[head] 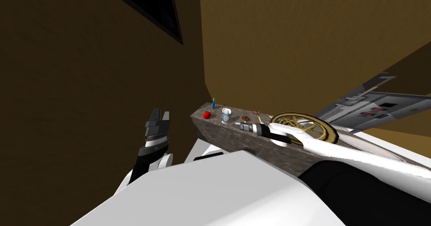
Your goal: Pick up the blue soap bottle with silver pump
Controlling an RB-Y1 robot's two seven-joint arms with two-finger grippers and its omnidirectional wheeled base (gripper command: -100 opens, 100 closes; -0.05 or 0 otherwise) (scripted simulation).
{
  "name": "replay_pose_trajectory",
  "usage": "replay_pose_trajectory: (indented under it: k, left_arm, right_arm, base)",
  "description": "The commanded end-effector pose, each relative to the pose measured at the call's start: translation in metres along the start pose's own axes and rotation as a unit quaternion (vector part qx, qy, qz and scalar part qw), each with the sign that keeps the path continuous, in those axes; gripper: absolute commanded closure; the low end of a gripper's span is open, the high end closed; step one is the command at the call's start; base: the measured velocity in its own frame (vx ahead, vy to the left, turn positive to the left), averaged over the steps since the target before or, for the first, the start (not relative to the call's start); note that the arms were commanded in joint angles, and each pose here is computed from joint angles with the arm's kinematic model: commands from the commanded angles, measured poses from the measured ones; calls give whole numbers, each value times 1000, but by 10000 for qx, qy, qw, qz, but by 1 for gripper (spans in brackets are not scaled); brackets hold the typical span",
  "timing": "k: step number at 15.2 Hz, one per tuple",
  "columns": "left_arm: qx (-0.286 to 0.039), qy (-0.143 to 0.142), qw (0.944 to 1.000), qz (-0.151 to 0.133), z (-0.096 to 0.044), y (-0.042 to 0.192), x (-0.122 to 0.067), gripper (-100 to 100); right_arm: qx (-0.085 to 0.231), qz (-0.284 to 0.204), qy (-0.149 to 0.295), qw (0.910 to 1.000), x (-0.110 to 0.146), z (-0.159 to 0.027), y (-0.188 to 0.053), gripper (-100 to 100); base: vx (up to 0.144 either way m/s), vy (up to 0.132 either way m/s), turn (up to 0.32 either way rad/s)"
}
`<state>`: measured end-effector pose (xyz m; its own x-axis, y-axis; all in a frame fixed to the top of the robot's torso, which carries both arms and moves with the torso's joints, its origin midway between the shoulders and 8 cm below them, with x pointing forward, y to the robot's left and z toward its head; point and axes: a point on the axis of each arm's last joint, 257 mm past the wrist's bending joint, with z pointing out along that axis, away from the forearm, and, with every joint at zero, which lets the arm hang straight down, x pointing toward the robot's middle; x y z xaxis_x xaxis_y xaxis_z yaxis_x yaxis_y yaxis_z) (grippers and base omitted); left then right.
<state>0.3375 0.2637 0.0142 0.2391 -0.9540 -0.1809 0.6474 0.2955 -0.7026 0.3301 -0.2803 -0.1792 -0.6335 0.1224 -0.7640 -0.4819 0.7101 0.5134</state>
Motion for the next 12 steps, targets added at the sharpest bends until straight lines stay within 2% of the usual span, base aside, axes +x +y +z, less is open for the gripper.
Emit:
replay_pose_trajectory:
  k: [1, 6, 12]
  left_arm:
    - [0, 0, 10000, 0, 0, 0, 0, 0]
    - [0, 0, 10000, 0, 0, 0, 0, 0]
    - [0, 0, 10000, 0, 0, 0, 0, 0]
  right_arm:
    - [122, -148, 247, 9995, 4, -4, -9, -100]
    - [262, -442, 682, 9964, 6, -10, -17, -100]
    - [476, -804, 1218, 9881, 9, -20, -32, -100]
  base:
    - [34, -1, 99]
    - [33, -6, 83]
    - [30, -7, 83]
